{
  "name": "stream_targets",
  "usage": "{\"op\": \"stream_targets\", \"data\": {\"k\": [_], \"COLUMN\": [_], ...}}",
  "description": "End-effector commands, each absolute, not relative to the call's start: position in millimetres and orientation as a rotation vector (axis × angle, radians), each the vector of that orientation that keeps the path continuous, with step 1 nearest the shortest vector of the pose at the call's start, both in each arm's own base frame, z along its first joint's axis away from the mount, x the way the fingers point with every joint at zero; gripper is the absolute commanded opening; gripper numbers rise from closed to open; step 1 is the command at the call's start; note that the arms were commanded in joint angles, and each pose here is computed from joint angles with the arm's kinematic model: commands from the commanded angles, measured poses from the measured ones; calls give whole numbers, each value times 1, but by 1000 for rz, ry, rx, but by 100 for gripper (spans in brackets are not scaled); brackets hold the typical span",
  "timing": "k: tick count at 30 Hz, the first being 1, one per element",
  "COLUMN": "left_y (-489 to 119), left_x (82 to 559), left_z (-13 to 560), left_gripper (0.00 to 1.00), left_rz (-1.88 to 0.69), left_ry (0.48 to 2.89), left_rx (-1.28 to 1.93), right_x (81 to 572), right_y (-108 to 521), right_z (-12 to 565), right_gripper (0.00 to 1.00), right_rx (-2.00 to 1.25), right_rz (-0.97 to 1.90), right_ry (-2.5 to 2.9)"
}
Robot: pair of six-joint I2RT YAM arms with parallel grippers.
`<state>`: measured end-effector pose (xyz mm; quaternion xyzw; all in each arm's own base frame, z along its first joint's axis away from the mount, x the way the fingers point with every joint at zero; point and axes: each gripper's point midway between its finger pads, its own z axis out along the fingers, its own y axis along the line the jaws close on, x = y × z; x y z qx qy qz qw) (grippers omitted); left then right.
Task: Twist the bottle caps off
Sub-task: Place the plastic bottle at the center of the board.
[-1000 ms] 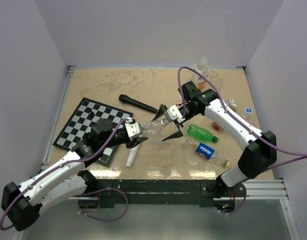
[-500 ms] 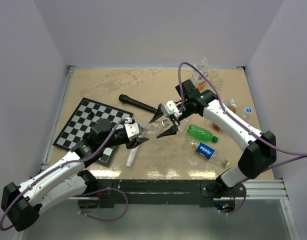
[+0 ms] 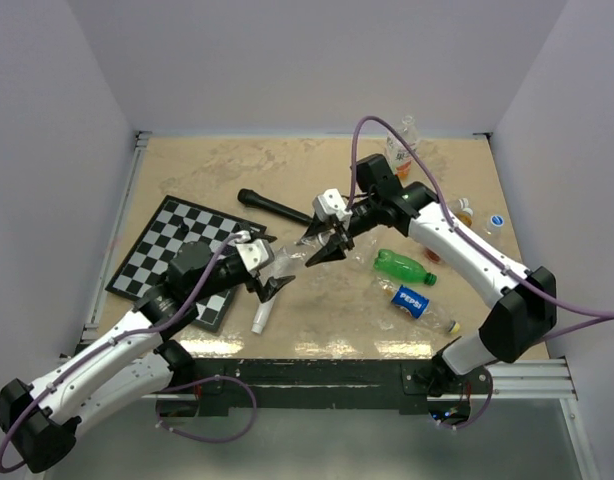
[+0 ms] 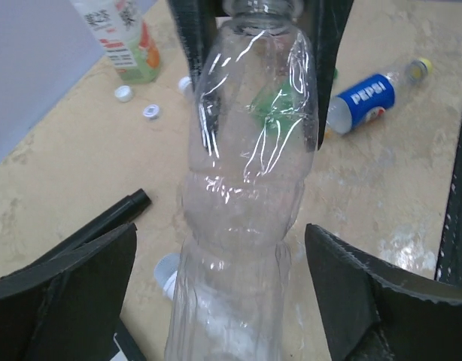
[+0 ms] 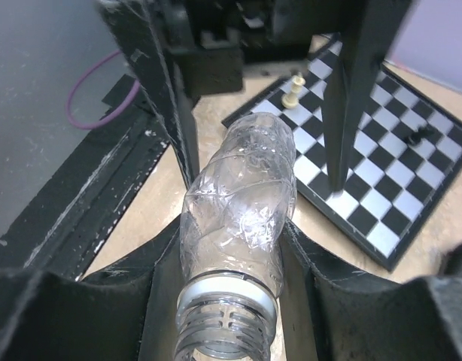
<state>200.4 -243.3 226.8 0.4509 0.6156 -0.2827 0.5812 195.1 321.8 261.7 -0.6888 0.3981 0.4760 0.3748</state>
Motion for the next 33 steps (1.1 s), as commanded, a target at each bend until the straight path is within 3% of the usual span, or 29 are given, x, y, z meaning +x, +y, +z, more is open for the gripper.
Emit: {"op": "stream_targets", "data": {"k": [1,8,15,33], "left_y": [-217,-163,-163,-166], "left_x": [222,247,249,246], "left_z": [269,287,281,281], "left_gripper": [100,100,100,99], "left_rz": [-502,-256,-236,-251], "left_ry": [1366,1405,1439,1429], "left_rx": [856,592,623,652], "right_x": [230,352,453,516], "right_y": [310,257,204,184], "right_z": [289,281,272,203], "right_gripper": [24,24,25,32], "right_rx": [-1609,-1238,-966,-940], "right_rz": [1108,685,220,166], "right_ry": [1181,1651,1907,2170]}}
